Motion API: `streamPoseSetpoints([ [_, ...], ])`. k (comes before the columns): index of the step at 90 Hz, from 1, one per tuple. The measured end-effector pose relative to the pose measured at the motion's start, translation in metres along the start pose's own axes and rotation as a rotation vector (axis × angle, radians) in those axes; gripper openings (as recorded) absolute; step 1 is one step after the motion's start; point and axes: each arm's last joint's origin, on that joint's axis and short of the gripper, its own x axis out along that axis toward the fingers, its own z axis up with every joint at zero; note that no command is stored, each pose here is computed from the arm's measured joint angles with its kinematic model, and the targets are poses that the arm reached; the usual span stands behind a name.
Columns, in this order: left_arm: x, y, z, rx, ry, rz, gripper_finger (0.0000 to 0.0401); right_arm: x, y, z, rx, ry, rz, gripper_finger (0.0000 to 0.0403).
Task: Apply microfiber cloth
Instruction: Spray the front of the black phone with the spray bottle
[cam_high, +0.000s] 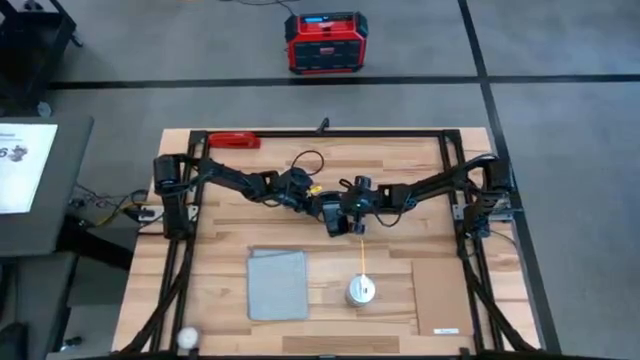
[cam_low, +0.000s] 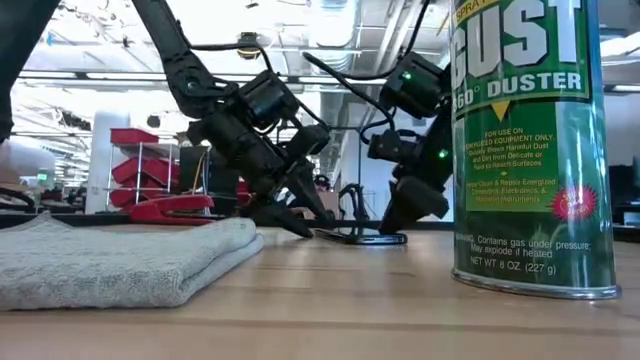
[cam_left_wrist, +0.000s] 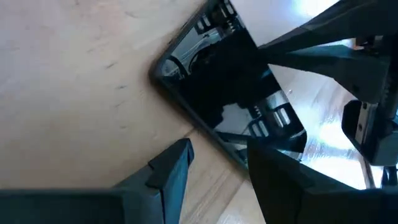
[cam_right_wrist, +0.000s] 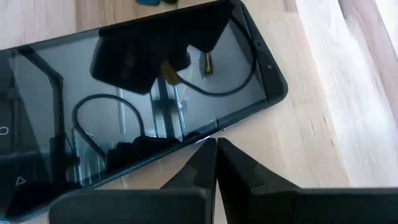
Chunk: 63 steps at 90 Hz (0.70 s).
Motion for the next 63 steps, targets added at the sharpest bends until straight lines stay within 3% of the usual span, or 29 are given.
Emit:
streamPoseSetpoints([
  [13,0.0,0.0,0.0,0.0,-0.001,0.0,0.0144,0.0,0.004,0.003,0.018,-0.039,0.072,0.0],
  [63,0.0,-0.001,-0.002,0.008,-0.006,0.005,0.0144,-0.006,0.022,0.005,0.011,-0.036,0.124,0.0],
])
